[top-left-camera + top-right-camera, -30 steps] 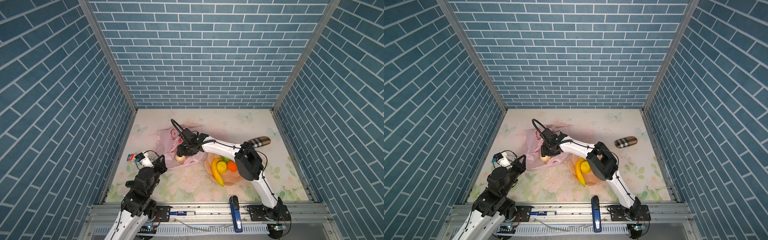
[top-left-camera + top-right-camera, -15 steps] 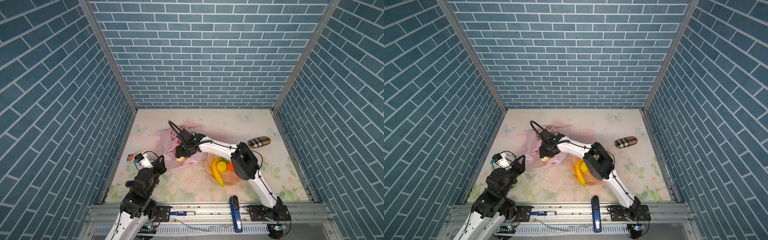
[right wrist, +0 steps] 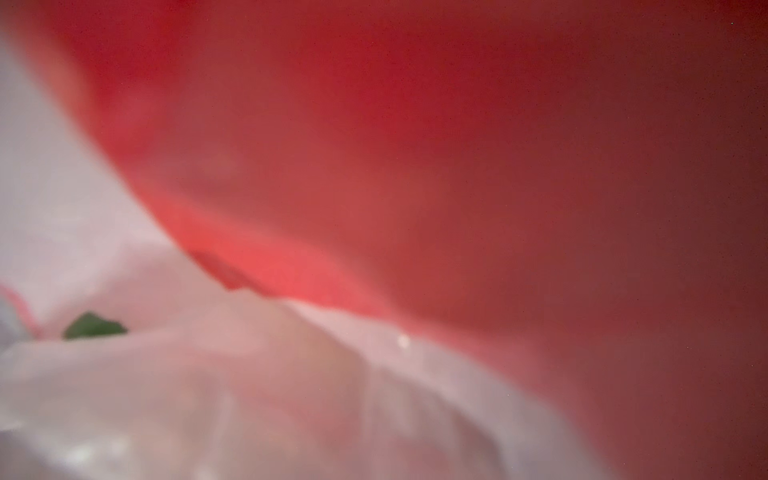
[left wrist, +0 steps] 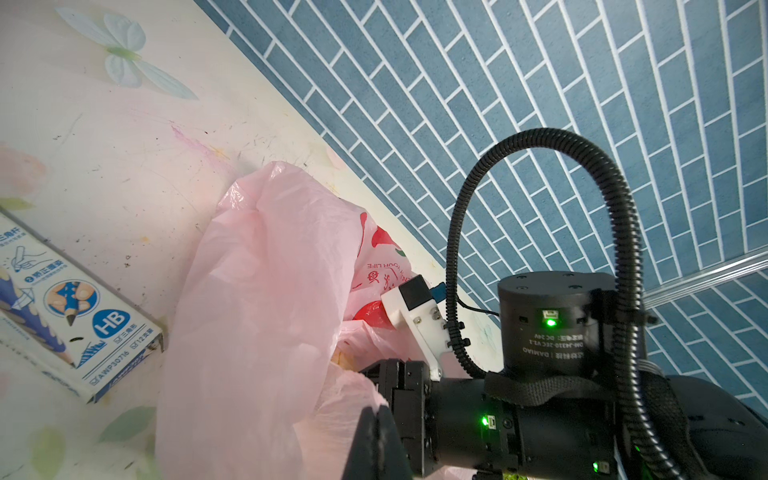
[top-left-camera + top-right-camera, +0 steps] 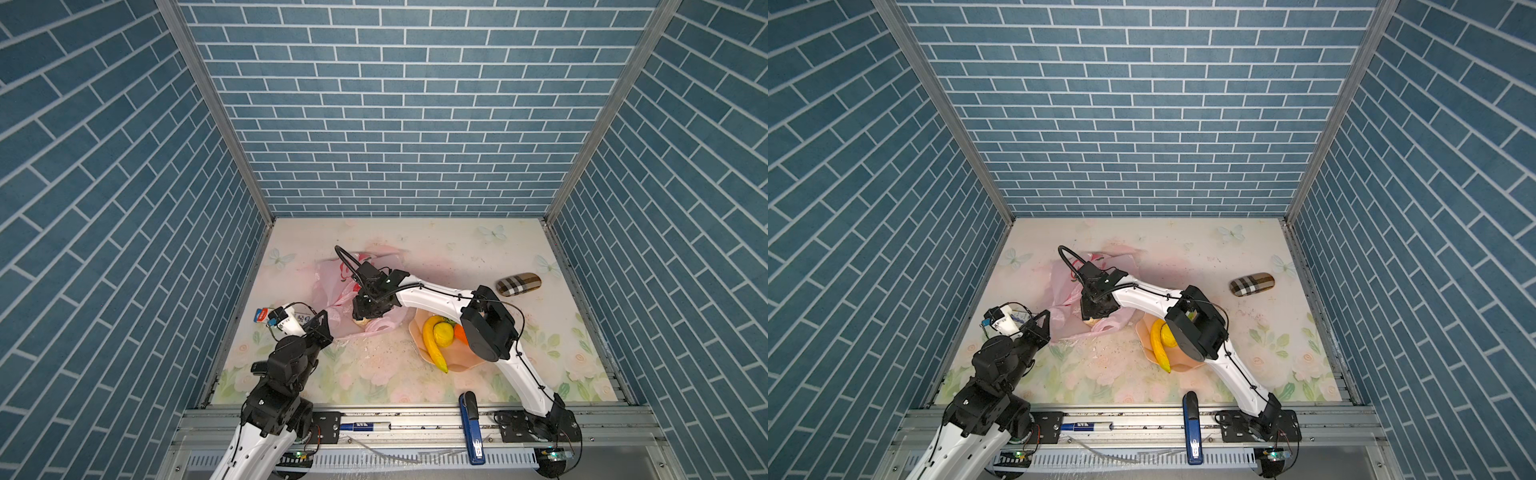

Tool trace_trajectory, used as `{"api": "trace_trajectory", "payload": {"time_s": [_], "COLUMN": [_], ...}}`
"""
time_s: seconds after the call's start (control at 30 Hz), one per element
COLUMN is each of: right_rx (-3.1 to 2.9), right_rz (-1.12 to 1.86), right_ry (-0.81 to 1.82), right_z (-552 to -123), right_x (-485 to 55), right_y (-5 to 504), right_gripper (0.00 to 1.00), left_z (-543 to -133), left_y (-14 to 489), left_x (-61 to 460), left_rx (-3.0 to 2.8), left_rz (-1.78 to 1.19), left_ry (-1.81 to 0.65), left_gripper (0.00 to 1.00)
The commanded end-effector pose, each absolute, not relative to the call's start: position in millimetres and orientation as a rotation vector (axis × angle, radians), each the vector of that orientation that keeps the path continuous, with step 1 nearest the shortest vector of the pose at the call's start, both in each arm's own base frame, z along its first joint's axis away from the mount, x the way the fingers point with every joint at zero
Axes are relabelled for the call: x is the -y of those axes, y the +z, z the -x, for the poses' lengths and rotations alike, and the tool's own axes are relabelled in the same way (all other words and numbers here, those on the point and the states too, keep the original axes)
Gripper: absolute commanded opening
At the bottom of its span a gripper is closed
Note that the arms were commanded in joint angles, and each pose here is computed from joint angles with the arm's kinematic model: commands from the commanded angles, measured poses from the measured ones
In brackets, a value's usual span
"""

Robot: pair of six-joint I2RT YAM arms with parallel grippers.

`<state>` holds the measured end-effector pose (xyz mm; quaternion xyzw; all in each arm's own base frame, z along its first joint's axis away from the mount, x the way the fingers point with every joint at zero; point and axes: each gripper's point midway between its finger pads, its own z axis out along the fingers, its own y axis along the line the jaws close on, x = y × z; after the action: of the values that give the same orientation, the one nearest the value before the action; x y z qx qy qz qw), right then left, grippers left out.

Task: Take fruits out of the plastic bag
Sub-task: Pick up the fruit from the plastic bag, then place the fruit on the plate.

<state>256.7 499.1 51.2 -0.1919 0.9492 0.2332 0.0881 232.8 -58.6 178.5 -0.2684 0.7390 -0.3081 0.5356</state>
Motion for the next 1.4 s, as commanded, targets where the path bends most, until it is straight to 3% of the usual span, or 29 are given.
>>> {"api": "trace_trajectory", "payload": {"time_s": [0.0,0.17,0.63,0.9,1.37], "right_rx": [-2.709,-2.616,-2.536,-2.577,-2.741], "right_rz": [0.660,0.757,0.875,0.663,0.188], "right_ry": [0.786,0.902,0.981,0.784,0.257], "right_z": [-251,-239,-213,-221,-206], "right_x": [-500,-496,-467,-385,-216], "right_y": [104,157,210,207,151], "right_gripper": [0.35,0.35,0.34,0.33,0.33], "left_z": [-233,-233,-238,-244,-248], "left_y": [176,181,205,216,229], "left_x": [57,57,60,66,80], "left_rx": [-1.764,-1.751,-1.727,-1.732,-1.770], "left_rz": [0.637,0.634,0.626,0.593,0.521], "left_ry": [-0.715,-0.721,-0.743,-0.745,-0.757], "left_gripper": [0.00,0.00,0.00,0.00,0.00]}}
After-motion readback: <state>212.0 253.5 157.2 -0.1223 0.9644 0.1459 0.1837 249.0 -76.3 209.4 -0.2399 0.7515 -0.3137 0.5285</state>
